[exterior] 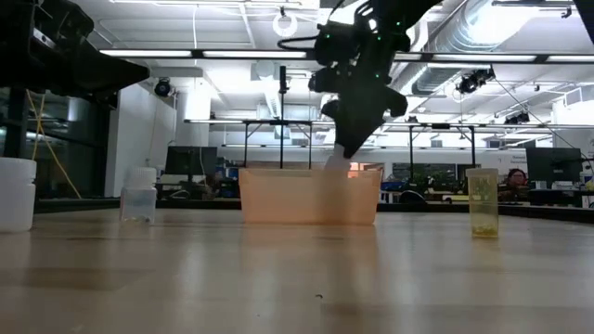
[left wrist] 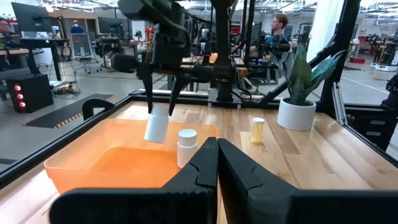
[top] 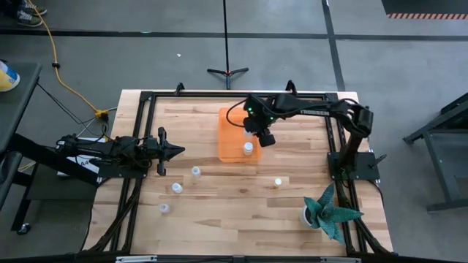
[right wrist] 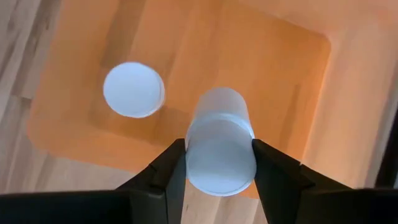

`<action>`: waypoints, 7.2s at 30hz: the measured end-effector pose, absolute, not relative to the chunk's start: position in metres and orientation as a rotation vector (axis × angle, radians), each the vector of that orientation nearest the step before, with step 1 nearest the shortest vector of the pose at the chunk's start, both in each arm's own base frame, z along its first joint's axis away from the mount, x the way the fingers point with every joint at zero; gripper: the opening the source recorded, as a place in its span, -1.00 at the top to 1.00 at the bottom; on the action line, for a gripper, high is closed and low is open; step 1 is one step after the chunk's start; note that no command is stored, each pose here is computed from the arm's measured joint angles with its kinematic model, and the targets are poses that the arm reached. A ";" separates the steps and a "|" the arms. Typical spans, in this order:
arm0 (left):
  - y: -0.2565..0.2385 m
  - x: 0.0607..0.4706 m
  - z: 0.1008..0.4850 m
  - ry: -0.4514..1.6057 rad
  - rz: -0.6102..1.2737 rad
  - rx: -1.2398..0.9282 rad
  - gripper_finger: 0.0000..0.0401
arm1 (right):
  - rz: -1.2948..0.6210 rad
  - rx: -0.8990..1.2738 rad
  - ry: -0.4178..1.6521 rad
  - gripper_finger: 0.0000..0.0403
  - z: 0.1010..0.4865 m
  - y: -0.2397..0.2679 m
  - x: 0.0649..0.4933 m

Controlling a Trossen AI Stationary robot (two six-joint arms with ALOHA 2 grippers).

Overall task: Pick and place pill bottles into a basket
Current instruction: Put the right white medicine bottle into the orange bin, then put the yellow medicine bottle into the orange bin, then put the top transparent medicine bottle into the orange bin

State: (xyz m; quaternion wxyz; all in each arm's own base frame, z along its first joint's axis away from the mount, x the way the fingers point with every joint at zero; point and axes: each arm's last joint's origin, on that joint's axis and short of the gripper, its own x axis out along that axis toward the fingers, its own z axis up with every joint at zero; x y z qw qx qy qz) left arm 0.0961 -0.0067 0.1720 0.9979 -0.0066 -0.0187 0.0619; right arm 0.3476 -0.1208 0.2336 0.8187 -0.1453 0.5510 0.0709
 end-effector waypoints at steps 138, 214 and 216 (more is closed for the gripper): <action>-0.006 0.096 0.172 -0.038 0.131 -0.014 0.77 | 0.251 -0.264 1.210 0.40 0.229 0.063 0.323; -0.006 0.096 0.172 -0.038 0.131 -0.014 0.77 | 0.167 -0.058 0.525 0.44 0.249 -0.040 0.243; -0.006 0.096 0.172 -0.039 0.131 -0.014 0.77 | 0.108 -0.025 0.438 0.49 0.238 -0.039 0.225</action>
